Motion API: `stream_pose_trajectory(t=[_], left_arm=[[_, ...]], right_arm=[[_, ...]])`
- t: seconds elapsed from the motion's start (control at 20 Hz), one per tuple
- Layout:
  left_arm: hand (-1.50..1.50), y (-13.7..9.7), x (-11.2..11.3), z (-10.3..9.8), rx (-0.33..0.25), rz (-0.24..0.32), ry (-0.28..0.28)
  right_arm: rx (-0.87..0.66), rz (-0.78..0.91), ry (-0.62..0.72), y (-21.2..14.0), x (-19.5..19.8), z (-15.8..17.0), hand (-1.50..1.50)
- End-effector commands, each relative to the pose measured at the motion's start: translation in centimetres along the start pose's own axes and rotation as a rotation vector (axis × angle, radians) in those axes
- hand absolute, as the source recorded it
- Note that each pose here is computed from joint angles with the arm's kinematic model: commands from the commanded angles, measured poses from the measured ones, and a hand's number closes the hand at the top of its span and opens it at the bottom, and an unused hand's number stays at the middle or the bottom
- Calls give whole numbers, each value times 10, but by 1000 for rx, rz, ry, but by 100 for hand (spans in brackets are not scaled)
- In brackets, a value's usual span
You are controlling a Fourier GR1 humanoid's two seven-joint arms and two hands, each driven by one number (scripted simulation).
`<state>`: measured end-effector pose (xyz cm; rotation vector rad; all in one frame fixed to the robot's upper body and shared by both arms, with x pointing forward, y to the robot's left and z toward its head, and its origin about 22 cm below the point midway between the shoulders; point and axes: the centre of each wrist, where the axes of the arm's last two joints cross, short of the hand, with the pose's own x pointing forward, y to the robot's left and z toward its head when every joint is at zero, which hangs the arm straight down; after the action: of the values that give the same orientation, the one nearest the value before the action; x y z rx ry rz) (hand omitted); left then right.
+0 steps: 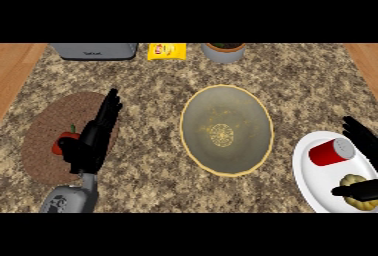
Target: Pick the can from the plate and place it in the bowl
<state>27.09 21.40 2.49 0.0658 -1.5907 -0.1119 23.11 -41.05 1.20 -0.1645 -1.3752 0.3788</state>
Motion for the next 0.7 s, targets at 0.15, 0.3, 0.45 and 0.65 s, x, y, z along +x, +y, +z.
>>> stream_pose_trajectory(t=[0.15,0.3,0.45,0.65], left_arm=[[0,12,7,-4,-3,-11,8],[0,3,7,11,13,-5,-13],[0,6,-9,6,14,3,-11],[0,1,-13,3,1,-3,-4]], right_arm=[[-55,137,76,15,-5,-16,-150],[-50,167,94,2,-11,-3,-150],[-29,192,101,10,-17,-25,-150],[34,168,74,16,-31,-27,-150]])
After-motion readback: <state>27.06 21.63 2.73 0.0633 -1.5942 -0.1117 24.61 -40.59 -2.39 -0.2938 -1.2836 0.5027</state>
